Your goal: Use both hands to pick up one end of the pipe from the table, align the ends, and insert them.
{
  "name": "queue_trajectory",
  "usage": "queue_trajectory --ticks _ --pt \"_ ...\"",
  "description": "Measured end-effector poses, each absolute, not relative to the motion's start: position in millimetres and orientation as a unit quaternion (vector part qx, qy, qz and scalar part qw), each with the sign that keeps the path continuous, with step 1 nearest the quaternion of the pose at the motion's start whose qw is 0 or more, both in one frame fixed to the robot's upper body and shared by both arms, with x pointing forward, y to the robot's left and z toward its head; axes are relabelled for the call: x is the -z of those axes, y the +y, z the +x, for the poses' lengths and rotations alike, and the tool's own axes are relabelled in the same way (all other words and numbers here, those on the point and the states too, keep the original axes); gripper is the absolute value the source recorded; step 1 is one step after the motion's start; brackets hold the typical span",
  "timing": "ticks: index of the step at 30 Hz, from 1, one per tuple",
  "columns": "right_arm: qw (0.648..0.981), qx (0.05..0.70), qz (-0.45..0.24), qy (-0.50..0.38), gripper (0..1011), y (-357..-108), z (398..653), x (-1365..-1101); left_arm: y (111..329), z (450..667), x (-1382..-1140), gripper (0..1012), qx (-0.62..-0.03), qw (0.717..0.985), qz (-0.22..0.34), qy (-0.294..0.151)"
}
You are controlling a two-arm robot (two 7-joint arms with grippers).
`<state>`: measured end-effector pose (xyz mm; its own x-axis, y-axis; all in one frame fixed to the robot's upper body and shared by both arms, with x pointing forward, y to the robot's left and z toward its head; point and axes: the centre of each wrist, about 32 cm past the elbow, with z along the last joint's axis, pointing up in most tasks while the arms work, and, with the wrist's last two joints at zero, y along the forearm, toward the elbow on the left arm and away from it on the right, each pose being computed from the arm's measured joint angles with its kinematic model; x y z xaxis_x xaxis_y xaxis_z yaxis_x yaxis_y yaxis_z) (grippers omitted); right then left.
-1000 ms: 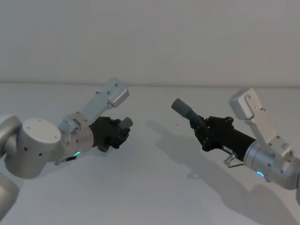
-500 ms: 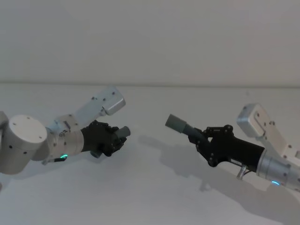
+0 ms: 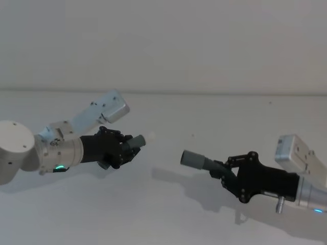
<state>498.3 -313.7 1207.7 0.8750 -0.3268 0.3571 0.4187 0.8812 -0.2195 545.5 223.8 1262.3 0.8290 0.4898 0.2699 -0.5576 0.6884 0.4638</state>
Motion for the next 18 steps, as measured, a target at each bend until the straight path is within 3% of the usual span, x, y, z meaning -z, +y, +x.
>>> queue_trajectory --ticks 18 --pt "0.954 0.199 -0.148 -0.167 142 -315.9 485.4 -1203.3 243.4 551.2 -1274.7 361 -0.183 0.952 0.238 -0.056"
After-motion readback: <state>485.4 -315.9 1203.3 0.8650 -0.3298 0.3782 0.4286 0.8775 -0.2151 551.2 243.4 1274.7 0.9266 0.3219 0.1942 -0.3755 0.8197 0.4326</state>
